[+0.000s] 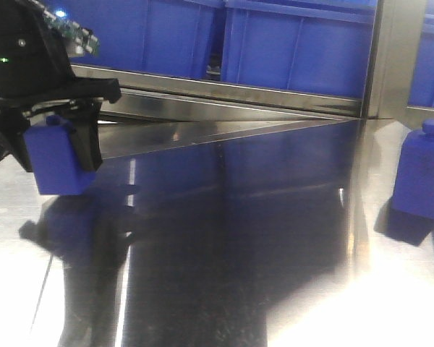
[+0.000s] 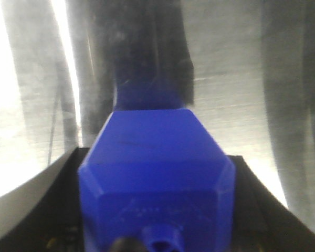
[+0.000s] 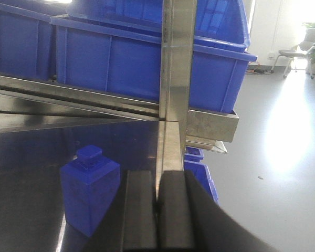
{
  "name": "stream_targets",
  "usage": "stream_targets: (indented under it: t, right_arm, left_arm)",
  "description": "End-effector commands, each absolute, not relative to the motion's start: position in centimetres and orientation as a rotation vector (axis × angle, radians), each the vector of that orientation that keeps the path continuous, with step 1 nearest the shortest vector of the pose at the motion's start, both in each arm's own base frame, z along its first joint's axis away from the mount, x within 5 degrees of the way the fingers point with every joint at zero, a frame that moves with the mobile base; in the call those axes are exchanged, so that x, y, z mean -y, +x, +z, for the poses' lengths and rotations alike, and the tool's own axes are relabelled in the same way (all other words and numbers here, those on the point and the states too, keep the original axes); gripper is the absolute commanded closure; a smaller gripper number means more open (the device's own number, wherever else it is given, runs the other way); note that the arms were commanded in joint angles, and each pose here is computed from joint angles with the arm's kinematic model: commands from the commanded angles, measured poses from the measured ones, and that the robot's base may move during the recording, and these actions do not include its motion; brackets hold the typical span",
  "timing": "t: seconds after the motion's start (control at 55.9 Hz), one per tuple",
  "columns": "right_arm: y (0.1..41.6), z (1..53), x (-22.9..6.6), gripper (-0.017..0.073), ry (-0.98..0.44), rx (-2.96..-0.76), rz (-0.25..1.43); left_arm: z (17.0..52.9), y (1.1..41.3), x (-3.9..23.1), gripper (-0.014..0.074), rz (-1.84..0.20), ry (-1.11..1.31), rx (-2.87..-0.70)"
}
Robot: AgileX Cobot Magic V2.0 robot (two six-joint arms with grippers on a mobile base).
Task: Pick and sort blue part to right shelf
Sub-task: 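Close the left gripper on the tall blue block, then lift the tall blue block off the table with the left gripper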
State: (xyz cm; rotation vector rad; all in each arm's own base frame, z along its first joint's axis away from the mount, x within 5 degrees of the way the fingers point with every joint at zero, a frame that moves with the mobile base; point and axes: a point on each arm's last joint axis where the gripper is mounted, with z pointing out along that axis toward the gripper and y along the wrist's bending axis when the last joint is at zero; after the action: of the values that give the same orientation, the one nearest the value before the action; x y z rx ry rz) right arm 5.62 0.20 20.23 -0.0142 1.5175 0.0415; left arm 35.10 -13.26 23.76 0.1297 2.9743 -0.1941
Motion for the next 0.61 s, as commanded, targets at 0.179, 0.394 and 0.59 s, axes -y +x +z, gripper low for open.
stream_targets:
  t: [0.179, 0.394, 0.59]
  right_arm:
    - [5.4, 21.3, -0.1, 0.0451, -0.003, -1.414, 0.039]
    - [5.4, 21.5, -0.1, 0.0451, 0.001, -1.392, 0.041]
    - [5.2, 22.4, 0.0, 0.0451, 0.059, -1.364, 0.101]
  left_arm:
    - [31.0, 33.2, 13.0, 0.0217, -0.222, 0.239, -2.750]
    - [36.3, 28.5, 11.2, 0.0218, -0.101, 0.331, -2.468]
    - [38.6, 21.9, 8.3, 0.0218, -0.138, 0.323, -2.198]
